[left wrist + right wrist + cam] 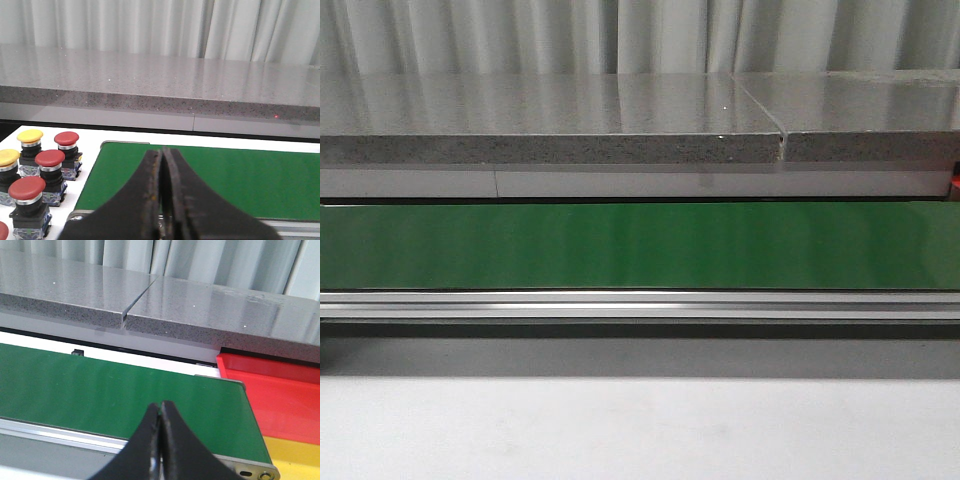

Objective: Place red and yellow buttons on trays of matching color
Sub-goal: 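Move the left gripper down toward the red and yellow buttons beside the belt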

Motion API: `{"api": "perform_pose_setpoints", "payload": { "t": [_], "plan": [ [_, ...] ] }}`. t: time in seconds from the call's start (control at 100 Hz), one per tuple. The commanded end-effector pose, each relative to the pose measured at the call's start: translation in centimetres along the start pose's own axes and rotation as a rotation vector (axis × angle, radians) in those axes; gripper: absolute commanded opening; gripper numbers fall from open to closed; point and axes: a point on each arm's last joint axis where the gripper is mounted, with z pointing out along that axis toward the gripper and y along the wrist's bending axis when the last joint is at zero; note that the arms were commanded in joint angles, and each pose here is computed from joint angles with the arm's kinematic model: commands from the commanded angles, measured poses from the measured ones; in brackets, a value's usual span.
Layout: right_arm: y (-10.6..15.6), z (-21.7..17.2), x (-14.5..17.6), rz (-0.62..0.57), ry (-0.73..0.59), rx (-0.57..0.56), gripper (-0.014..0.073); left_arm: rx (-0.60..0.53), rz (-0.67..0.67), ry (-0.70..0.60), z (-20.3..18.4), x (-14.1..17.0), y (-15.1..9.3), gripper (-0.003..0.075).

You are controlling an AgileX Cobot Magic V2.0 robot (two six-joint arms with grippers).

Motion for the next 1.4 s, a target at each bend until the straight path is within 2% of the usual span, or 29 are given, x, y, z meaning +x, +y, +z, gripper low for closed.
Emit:
{"api": "perform_pose_setpoints", "payload": {
  "t": [0.0,0.33,0.53,0.71,0.99,1.17,1.39],
  "plan": [
    [0.0,-0.2,-1.2,-0.014,-0.109,0.002,-0.0069,0.008,-0.006,-0.09,-0.2,0.1,0.0,-0.0019],
    [0.0,-0.2,-1.2,-0.014,-0.109,0.002,-0.0069,0.01,-0.005,-0.108,-0.3,-0.4,0.0,-0.0019],
    [0.0,-0.2,-1.2,-0.014,-0.109,0.002,-0.0069,0.01,-0.014,-0.106,-0.4,-3.3,-0.3,-0.0019],
    [0.0,-0.2,-1.2,-0.014,-0.109,0.002,-0.0069,-0.006,-0.014,0.069,0.6,-6.4,-0.5,-0.0019],
    [0.0,-0.2,-1.2,-0.014,-0.109,0.002,-0.0069,-0.036,-0.014,0.408,5.0,-11.3,-0.9,-0.0019],
    [0.0,-0.2,-1.2,-0.014,-0.109,0.002,-0.0069,-0.046,-0.014,0.515,8.0,-12.0,-1.0,-0.0019],
    [0.0,-0.2,-1.2,-0.014,-0.109,0.002,-0.0069,-0.055,-0.013,0.623,10.3,-10.4,-0.9,-0.0019]
  ]
}}
